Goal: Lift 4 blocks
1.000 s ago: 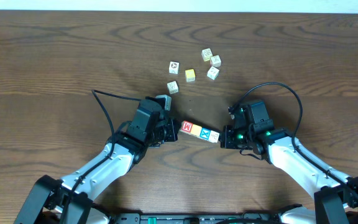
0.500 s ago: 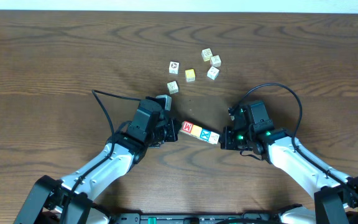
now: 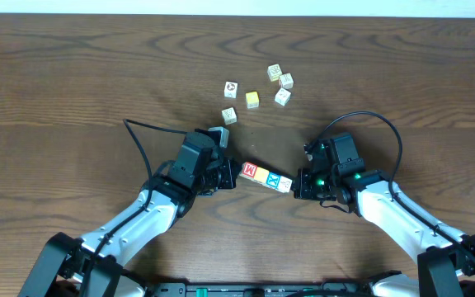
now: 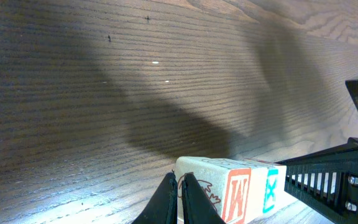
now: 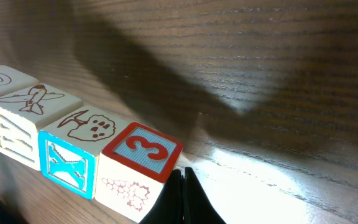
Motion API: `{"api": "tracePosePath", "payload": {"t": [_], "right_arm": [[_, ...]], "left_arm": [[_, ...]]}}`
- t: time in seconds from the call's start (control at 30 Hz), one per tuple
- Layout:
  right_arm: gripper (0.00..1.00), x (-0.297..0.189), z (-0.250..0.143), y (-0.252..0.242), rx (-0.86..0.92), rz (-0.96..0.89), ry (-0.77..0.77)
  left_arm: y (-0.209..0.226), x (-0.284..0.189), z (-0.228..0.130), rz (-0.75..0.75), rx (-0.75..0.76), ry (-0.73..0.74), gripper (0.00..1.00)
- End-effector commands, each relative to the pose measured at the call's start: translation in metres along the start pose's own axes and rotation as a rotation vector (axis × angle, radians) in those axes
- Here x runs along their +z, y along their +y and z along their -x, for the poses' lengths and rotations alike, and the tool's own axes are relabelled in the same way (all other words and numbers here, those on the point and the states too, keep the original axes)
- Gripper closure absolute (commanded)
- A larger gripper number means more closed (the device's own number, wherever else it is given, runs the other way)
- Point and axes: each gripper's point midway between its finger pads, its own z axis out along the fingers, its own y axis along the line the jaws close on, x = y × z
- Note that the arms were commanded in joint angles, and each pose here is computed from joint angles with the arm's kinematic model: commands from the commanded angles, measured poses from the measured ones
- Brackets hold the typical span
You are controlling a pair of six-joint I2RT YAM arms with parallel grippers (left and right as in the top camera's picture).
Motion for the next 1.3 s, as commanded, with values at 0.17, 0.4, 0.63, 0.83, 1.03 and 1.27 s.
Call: {"api": "tracePosePath", "payload": {"t": [0.17, 0.4, 0.63, 0.83, 1.03, 1.27], "right_arm": [[0.99, -0.016, 0.017, 0.053, -0.076, 0.218, -0.008], [0.99, -0.02, 0.024, 0.057, -0.084, 0.225, -0.025], [0.99, -0.02, 0.024, 0.058, -0.083, 0.224, -0.02], [0.99, -0.02, 0.023, 0.057, -0.084, 0.22, -0.015], [0.99, -0.02, 0.023, 0.057, -0.084, 0.22, -0.015], [0.99, -0.022, 0.027, 0.06, -0.092, 0.226, -0.025]], "left_arm": [[-0.042, -0.002, -0.014, -0.167, 0.049, 0.093, 0.93], [-0.042, -0.002, -0.014, -0.167, 0.049, 0.092, 0.93], [-0.042, -0.002, -0.014, -0.168, 0.049, 0.091, 0.93], [-0.042, -0.002, -0.013, -0.17, 0.051, 0.089, 0.93], [-0.042, -0.002, -0.013, -0.17, 0.051, 0.089, 0.93], [-0.042, -0.002, -0.013, -0.17, 0.05, 0.089, 0.93]]}}
